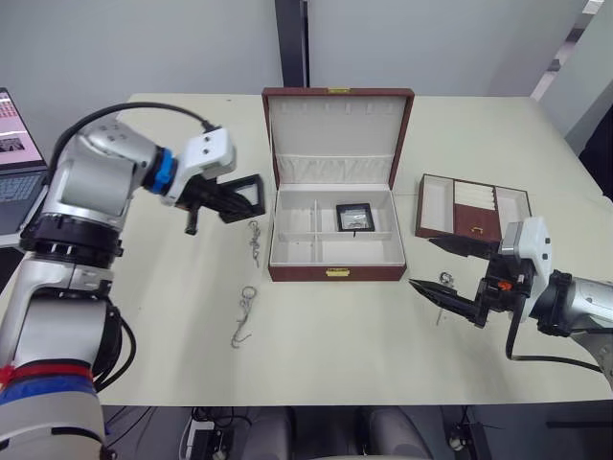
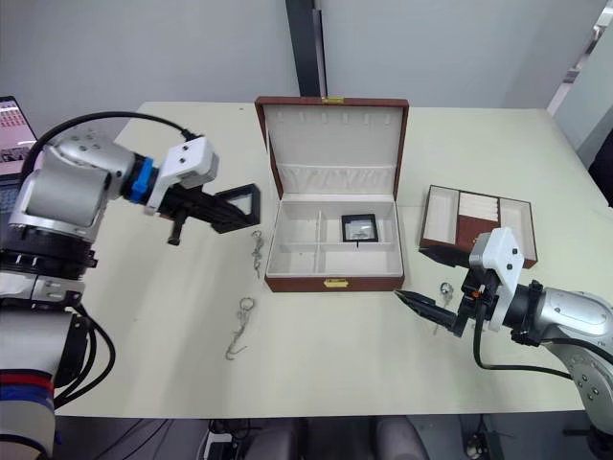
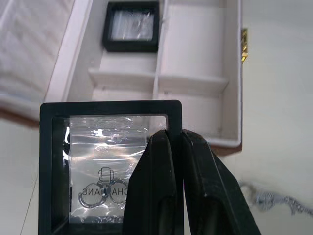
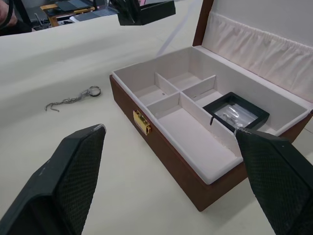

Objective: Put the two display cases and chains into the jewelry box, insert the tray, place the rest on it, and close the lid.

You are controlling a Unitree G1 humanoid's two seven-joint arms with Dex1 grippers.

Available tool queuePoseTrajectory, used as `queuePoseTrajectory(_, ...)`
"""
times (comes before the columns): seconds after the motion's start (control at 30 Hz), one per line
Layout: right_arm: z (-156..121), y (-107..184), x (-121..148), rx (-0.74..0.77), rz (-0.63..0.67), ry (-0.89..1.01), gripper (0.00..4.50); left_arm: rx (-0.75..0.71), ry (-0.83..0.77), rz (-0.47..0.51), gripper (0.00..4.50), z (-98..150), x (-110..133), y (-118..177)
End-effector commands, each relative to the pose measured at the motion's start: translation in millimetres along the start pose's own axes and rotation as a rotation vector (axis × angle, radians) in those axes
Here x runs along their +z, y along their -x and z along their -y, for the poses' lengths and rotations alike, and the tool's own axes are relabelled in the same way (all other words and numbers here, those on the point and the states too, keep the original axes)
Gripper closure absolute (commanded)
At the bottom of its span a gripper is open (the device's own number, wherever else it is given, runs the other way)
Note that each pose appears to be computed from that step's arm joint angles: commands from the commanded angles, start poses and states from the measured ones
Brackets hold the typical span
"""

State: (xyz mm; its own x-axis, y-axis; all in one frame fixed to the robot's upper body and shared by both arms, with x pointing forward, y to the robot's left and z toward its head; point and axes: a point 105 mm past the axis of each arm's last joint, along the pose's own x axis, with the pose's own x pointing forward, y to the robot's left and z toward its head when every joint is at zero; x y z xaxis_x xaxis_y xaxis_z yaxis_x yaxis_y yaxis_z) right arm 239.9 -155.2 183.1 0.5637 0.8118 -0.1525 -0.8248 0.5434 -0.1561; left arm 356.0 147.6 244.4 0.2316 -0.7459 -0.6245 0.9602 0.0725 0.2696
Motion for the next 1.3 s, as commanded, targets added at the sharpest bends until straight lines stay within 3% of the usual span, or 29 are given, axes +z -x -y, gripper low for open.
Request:
queuePoseTrajectory(0.03,-2.7,5.7,12.6,-0.042,0.036,0.067,0.0,-0.033,-0.035,0.044,4.47,3.7,22.2,-14.3)
queuePoseTrajectory(0.33,-4.8,20.3,7.3,-0.128,0.01,0.063,0.0,-0.134,-0.033,0.135,4.47,26.7,31.3,-74.2)
queuePoseTrajectory(0.57,-5.5,24.5,8.9,-0.154,0.001,0.07,0.0,-0.117,-0.008,0.18,4.47,31.7,30.0,-112.4)
queuePoseTrajectory(1.3,-5.7,25.1,8.2,-0.156,-0.012,0.069,0.0,-0.156,0.035,0.151,4.47,48.7,15.5,-134.9)
